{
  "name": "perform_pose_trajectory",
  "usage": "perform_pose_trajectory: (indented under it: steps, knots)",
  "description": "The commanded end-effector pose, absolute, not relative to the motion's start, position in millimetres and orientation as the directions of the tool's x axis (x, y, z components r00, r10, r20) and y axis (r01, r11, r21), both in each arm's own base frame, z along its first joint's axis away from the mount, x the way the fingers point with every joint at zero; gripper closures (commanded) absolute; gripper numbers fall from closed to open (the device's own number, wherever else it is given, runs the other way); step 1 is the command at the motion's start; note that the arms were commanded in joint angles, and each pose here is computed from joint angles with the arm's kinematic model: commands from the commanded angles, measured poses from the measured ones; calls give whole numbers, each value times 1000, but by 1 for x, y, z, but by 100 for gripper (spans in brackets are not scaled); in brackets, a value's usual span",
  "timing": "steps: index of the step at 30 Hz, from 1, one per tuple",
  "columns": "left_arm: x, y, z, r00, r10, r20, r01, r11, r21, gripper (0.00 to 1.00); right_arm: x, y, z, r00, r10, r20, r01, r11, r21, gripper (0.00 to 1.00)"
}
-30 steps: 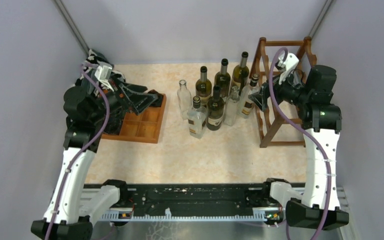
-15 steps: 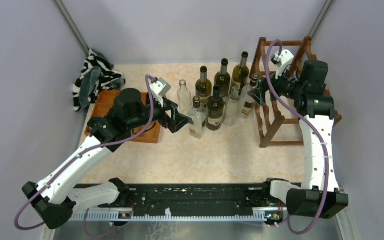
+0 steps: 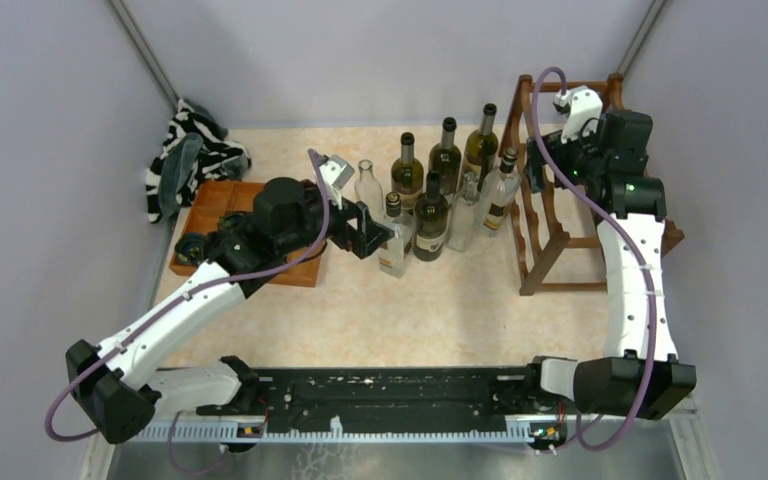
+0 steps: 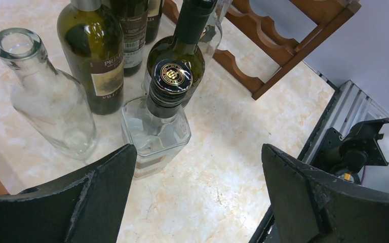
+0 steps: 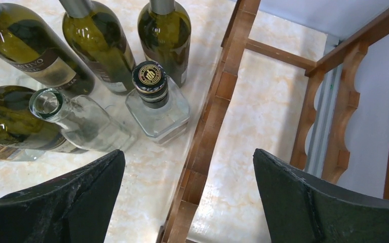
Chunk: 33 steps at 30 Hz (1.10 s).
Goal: Put the wine bottle on the wine rack
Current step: Pick up the wine bottle from the center of the board.
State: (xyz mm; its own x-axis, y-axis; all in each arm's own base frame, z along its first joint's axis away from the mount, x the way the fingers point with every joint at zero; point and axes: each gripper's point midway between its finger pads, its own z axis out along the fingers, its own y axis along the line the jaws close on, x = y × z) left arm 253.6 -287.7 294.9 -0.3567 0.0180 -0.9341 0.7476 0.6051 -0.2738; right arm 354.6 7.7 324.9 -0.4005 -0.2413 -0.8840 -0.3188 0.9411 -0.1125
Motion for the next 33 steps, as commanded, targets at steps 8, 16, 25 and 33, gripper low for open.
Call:
perform_pose_trajectory:
  steps: [8, 16, 25, 33]
  knots:
    - [292, -295, 291, -410, -53, -910, 607, 729, -316, 4, 355, 2, 342, -348, -157, -924, -289, 956, -54, 4]
    - [310, -304, 280, -369, 54, -928, 534, 829, -164, 10, 356, 4, 342, -343, -156, -926, -303, 952, -48, 4]
    - [297, -312, 299, -300, 114, -947, 623, 775, -104, 8, 360, 13, 350, -319, -179, -931, -365, 929, -53, 4]
    - [279, -314, 331, -248, 93, -964, 699, 706, -112, 2, 380, 38, 355, -300, -210, -931, -461, 886, -52, 10]
